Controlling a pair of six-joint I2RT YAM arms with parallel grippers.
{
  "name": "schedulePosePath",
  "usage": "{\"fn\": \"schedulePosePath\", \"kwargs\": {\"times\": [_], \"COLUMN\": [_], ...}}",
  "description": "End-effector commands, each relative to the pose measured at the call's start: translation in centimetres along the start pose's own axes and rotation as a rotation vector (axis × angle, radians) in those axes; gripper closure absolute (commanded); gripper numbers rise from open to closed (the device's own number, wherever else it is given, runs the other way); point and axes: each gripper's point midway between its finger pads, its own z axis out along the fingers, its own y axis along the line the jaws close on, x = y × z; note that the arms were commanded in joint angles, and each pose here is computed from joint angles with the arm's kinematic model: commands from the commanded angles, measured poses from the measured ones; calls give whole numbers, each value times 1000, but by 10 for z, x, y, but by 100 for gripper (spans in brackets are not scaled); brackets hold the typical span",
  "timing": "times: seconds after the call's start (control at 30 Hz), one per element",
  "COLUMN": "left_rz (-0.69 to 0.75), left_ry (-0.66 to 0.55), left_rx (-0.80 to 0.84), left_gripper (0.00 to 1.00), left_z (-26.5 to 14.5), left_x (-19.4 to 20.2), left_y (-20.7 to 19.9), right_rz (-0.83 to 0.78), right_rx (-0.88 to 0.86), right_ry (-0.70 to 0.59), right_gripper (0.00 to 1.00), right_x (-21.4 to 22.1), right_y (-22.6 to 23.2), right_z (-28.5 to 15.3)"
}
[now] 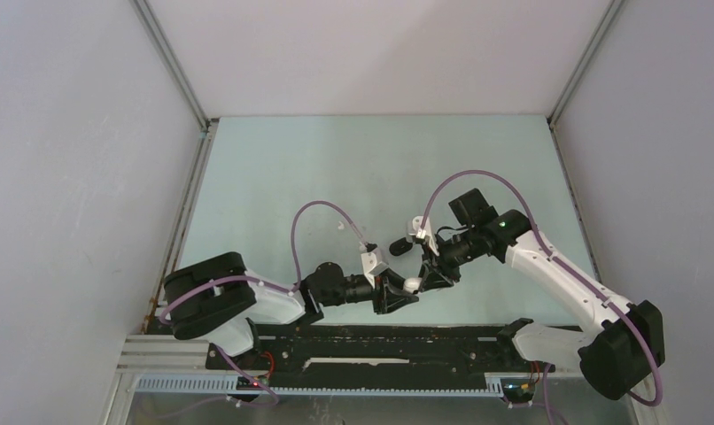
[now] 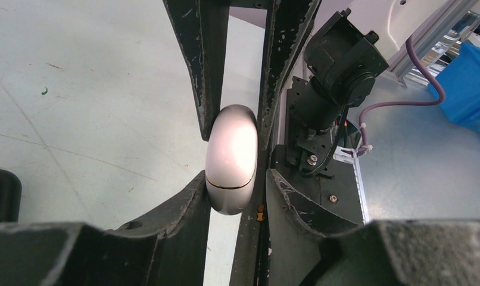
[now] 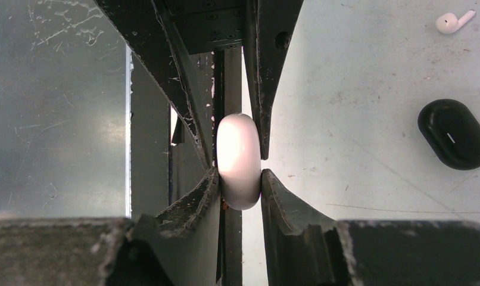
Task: Insert the wireless bluetooth earbuds into the charging case
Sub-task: Pass from the right arm to the left
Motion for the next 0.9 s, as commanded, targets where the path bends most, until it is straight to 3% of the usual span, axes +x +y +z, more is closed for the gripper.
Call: {"fn": "schedulePosePath", "kwargs": {"times": [0.0,0.5,0.73,0.87], "left_rz": [-3,-5,-12,-15], "left_ry": [-33,-36,-44,-42], "left_rx": [-3,12,14,17], "left_gripper": [57,66,59,60], "left_z": [1,3,4,5], "left_x": [-7,-9,-13,-12], "left_y": [0,-1,-1,-2], "right_rz": [-29,-20,-15,-14], "right_rx": [6,8,10,11], "right_ry": [-41,-32,-27,-26], "right_gripper": [81,79,78,78], "right_x": [-9,-7,-6,-6], "right_y": [1,-1,-2,-3], "right_z": [-3,-2,-1,-1]}}
